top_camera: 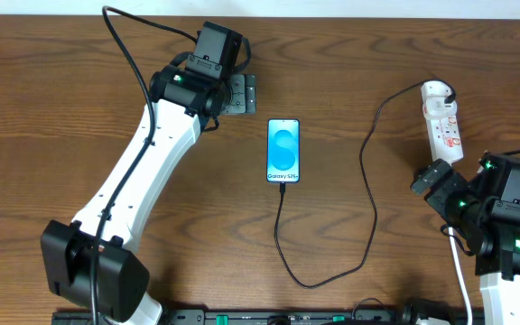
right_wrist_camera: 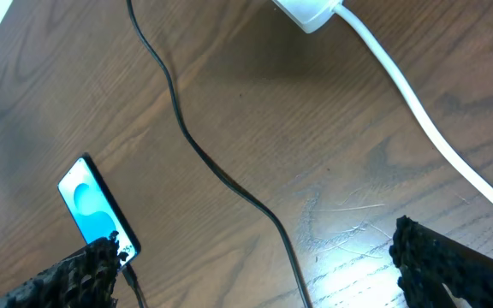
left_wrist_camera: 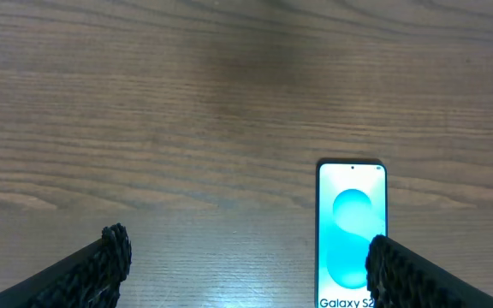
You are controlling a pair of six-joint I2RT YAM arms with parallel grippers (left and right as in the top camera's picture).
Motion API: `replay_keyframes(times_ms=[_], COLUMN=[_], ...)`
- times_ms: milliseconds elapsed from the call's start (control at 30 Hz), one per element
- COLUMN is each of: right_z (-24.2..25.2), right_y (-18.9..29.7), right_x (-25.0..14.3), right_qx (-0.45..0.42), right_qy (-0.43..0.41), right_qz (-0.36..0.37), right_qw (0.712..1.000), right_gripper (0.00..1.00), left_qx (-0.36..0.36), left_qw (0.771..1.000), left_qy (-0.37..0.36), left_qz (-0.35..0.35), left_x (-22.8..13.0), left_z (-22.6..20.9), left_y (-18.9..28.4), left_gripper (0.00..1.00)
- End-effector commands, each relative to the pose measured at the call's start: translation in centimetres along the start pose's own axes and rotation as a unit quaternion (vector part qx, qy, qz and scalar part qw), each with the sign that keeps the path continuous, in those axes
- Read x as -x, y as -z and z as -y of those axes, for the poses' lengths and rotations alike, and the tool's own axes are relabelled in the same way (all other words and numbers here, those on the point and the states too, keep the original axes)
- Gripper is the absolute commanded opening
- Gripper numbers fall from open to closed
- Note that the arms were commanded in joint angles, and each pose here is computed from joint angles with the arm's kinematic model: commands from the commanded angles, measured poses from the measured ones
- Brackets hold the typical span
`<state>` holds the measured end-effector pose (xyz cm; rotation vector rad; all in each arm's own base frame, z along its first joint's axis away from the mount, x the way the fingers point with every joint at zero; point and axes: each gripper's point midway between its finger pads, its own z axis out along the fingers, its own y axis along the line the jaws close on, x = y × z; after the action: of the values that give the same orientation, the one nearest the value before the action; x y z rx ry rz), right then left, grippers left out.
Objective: Plug charger to phone and switch on socket
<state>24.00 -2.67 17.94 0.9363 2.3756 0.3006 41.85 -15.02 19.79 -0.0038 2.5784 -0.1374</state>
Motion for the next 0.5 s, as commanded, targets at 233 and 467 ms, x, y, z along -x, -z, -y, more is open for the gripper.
replay_keyframes(times_ms=[233,467], right_z=[1.6,-0.4], right_y=[0.9,2.0], right_x=[-0.4,1.9], right_qx=[-0.032,0.008], right_qy=[0.002,0.083], right_qz=[0.025,0.141], right_qw=[0.999,0.986], right_gripper=[0.99,0.99], left_qx=[0.009,0.009], left_qw=[1.000,1.000], left_qy=[0.002,0.002], left_qz=[-0.002,-0.002], left_x=[0.0,0.0], left_z=[-0.5,-0.5], left_y=[-0.3,-0.3], left_gripper=[0.89,0.89])
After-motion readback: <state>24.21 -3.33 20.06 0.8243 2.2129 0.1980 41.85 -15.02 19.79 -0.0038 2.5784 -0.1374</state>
